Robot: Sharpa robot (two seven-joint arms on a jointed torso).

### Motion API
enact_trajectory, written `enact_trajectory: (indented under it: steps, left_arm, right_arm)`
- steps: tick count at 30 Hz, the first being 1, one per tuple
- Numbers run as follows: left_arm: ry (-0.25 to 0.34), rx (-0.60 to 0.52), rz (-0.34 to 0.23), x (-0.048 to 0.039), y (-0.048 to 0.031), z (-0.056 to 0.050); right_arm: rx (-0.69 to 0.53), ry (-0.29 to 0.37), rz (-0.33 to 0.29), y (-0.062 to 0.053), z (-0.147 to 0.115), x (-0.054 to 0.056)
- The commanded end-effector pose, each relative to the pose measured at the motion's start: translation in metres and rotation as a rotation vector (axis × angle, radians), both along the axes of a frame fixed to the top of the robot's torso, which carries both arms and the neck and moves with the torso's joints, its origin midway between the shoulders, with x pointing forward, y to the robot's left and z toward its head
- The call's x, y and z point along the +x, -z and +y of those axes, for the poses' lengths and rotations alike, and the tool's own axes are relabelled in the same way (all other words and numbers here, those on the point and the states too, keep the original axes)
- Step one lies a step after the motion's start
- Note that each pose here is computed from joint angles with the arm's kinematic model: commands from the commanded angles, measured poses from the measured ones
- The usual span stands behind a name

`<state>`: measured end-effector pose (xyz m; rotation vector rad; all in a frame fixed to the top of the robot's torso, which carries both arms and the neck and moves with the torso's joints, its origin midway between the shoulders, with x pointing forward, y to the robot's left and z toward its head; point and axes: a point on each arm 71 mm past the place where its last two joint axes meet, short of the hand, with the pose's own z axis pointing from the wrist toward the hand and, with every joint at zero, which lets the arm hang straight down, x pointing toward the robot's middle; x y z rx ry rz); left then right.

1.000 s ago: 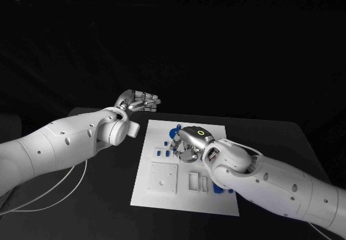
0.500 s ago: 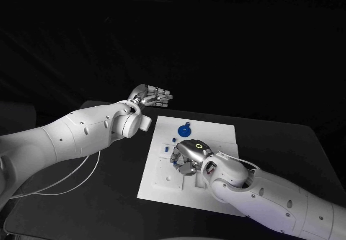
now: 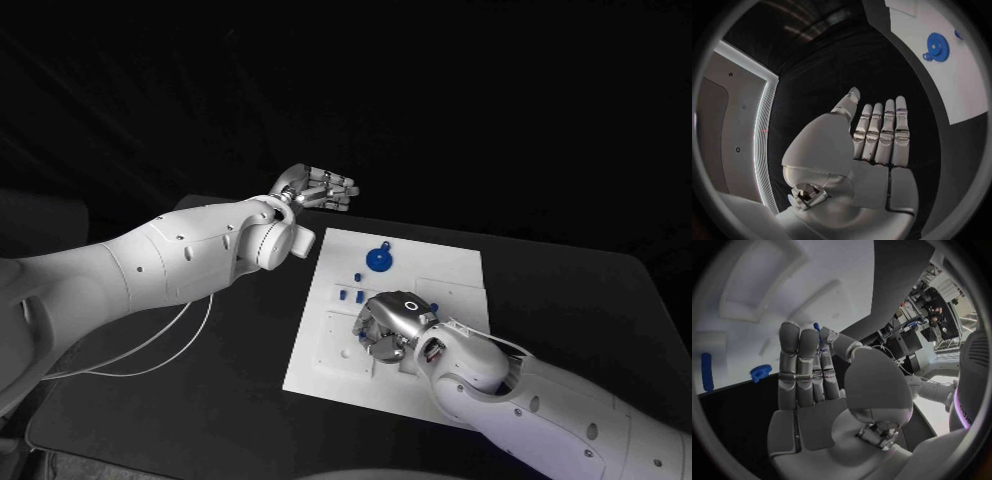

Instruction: Assemble the parts on the task board

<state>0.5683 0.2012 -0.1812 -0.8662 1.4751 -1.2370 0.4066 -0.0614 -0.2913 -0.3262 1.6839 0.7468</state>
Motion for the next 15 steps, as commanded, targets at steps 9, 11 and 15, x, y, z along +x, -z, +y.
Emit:
enact_trajectory:
  steps: [9,11,15]
  left_arm:
    - [0.020,-0.006,-0.009,-0.0007,-0.0011,-0.0003]
    - [0.021,-0.006,-0.008,-0.0007,-0.0010,-0.0001]
    - [0.022,-0.006,-0.007,-0.0009,-0.0007,-0.0001]
  right_arm:
    - [0.028,0.018,-0.070,0.0012,-0.0038,-0.0067]
    - [0.035,0.020,-0.081,0.0009,-0.0042,-0.0070]
    - [0.053,0.027,-0.099,0.0004,-0.0039,-0.0076]
